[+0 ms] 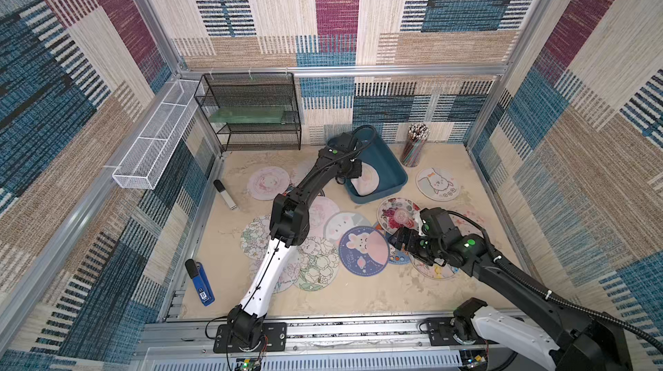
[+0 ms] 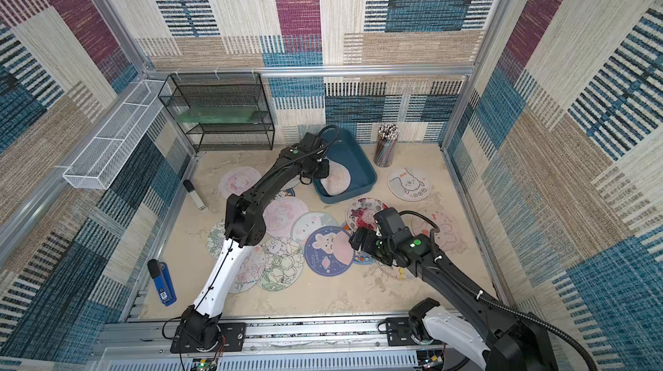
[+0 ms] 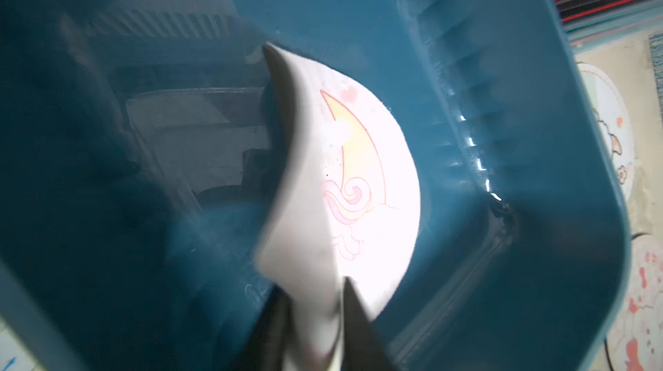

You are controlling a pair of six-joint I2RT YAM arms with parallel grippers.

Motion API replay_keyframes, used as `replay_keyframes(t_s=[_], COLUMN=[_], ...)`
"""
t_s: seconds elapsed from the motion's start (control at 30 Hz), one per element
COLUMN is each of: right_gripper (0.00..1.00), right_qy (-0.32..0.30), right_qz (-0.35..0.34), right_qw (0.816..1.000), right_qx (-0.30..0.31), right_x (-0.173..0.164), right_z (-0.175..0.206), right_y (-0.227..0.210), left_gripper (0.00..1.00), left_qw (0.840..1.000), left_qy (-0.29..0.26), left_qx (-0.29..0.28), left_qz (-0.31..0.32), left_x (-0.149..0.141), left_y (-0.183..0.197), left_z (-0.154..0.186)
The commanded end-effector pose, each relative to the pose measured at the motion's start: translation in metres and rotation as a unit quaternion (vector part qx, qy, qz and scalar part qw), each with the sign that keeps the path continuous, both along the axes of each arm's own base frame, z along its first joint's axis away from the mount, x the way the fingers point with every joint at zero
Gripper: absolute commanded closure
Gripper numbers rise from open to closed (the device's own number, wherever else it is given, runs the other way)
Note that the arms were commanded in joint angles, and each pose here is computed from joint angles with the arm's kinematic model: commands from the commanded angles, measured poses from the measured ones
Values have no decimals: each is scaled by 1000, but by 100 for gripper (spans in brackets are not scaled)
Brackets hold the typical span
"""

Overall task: Put the coasters into the storage box
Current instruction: Place the coaster in the storage box.

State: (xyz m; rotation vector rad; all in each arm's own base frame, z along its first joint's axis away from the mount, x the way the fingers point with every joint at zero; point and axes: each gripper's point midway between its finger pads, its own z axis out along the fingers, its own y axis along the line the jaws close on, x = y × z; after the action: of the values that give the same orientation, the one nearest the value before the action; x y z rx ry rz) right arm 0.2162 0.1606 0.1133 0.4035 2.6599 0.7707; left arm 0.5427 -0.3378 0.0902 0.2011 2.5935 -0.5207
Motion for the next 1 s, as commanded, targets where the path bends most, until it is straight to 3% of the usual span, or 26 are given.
replay_keyframes(t_s=[0.0,0.13,0.4,0.7,0.97], right_gripper=[5,5,5,5,5], right_qy=[-22,-22,-21,-23,-27], right_qz=[9,12,16,20,40], right_qw=[1000,1000,1000,1000,999], right_qx=[6,6,3,3,-7], right_x=[9,9,10,14,22], right_z=[8,8,5,5,-1], right_y=[5,6,6,7,9], left_gripper=[58,52,30,26,25], left_qw=[1000,999,997,995,996], left_qy=[-11,-28,-74,-93,-90], left_qx=[5,14,25,39,1], left_qz=[3,8,6,10,-15], left_x=[0,1,1,-10,-40], left_y=[1,4,6,20,23], left_z=[10,24,64,95,120])
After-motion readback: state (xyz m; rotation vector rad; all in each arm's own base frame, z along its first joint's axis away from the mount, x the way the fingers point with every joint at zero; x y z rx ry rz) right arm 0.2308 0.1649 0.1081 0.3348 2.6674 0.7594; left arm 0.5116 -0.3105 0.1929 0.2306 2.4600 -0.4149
